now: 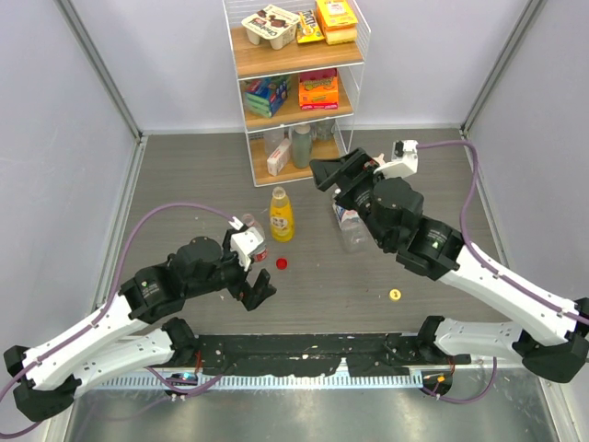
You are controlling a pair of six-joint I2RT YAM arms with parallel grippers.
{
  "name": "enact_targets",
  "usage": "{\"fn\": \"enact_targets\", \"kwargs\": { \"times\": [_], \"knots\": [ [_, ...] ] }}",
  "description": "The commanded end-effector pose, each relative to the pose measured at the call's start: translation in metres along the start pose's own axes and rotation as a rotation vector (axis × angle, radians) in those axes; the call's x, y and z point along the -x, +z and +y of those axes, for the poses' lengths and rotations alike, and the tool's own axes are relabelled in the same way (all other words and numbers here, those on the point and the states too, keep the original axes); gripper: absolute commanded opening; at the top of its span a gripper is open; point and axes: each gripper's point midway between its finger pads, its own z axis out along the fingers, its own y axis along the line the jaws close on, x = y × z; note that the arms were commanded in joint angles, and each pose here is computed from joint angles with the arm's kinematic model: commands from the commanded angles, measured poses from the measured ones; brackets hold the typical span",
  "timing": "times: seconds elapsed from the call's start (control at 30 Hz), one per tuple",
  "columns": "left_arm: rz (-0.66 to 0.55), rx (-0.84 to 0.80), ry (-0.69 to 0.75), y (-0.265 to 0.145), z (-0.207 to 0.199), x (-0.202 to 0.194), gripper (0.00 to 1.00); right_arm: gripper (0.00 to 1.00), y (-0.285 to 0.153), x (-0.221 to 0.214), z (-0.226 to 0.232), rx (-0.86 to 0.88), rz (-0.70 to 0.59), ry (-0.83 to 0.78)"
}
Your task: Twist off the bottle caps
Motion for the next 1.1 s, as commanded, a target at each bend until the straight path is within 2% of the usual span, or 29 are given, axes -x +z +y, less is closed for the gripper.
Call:
{"fn": "enact_targets", "kwargs": {
  "times": [0.0, 0.23, 0.4, 0.73, 0.93, 1.07],
  "knots": [
    [-0.021, -0.025, 0.007, 0.001, -0.004, 0.005, 1.0, 0.9, 0.005, 0.005, 0.016, 0.021, -0.011, 0.073],
    [-0.019, -0.028, 0.007, 0.001, -0.005, 0.005, 1.0, 0.9, 0.012, -0.013, 0.016, 0.015, 0.04, 0.105],
    [-0.015, -0.033, 0.009, 0.002, -0.006, 0.004, 1.0, 0.9, 0.009, -0.009, 0.014, 0.014, 0.026, 0.1],
    [-0.024, -0.04, 0.01, 0.0, -0.007, 0.006, 1.0, 0.9, -0.006, 0.023, -0.004, -0.018, -0.106, 0.115],
    [-0.023, -0.049, 0.011, 0.0, -0.009, 0.005, 1.0, 0.9, 0.0, 0.025, 0.011, -0.027, -0.083, 0.108],
    [-0.01, -0.051, 0.009, 0.002, -0.009, 0.004, 1.0, 0.9, -0.012, 0.052, 0.0, -0.071, -0.18, 0.121]
  ]
}}
